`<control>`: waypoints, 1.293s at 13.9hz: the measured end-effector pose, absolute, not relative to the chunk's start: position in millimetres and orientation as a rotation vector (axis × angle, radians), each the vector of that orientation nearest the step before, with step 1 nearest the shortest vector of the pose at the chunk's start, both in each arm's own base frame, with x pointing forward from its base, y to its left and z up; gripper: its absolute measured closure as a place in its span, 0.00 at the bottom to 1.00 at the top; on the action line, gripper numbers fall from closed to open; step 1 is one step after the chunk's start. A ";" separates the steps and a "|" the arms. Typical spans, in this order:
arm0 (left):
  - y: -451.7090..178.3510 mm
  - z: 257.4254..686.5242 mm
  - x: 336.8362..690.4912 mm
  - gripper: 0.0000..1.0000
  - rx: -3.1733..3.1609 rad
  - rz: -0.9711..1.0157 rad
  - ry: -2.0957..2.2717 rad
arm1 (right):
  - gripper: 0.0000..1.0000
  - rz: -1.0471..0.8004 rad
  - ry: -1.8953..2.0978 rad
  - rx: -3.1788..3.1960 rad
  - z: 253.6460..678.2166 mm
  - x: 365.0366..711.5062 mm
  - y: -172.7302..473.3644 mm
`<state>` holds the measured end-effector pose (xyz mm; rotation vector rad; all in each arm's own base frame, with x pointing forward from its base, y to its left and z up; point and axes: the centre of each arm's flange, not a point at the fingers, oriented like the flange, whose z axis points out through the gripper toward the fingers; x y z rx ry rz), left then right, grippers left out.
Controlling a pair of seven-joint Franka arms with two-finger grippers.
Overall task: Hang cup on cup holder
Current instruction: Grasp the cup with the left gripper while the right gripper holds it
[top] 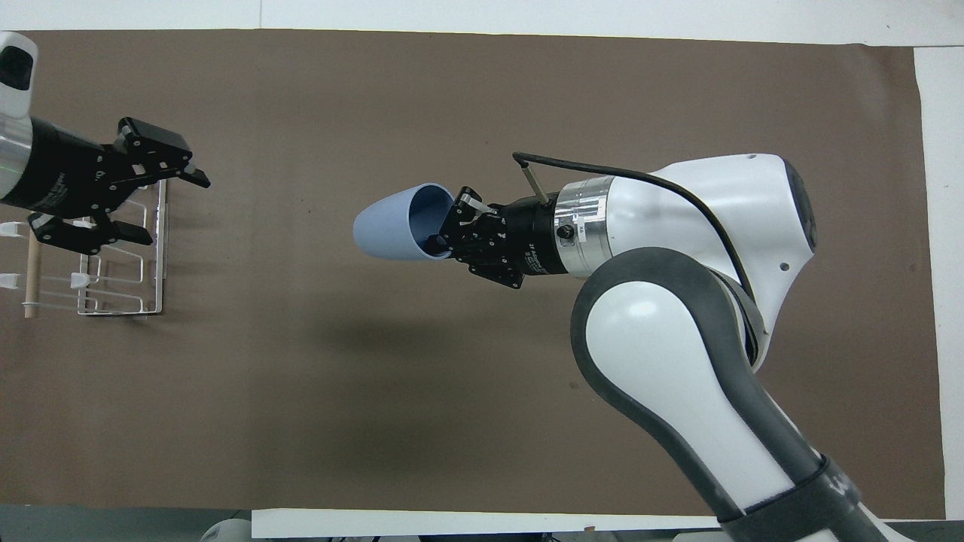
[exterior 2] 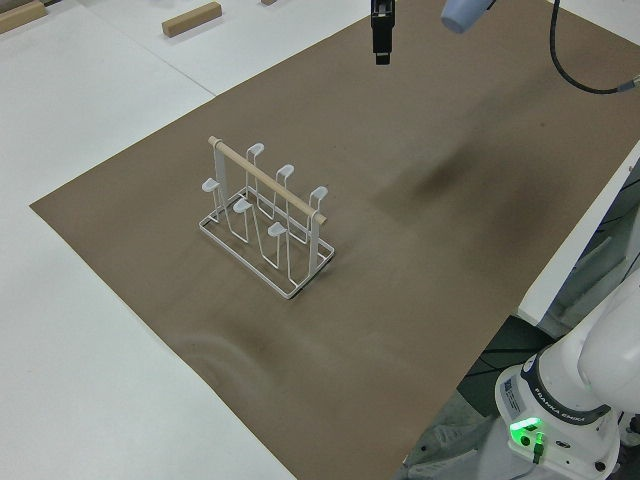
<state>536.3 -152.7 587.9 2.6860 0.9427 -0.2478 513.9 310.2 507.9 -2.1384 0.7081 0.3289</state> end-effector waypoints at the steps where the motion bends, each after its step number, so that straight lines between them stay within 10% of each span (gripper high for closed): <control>1: -173.0 585.6 533.3 0.00 2.606 -0.263 1.056 | 0.96 0.339 0.715 -2.129 507.2 512.8 312.0; 18: -273.3 548.7 488.6 0.01 2.154 -0.550 1.566 | 0.96 0.365 0.801 -2.034 483.5 501.1 338.9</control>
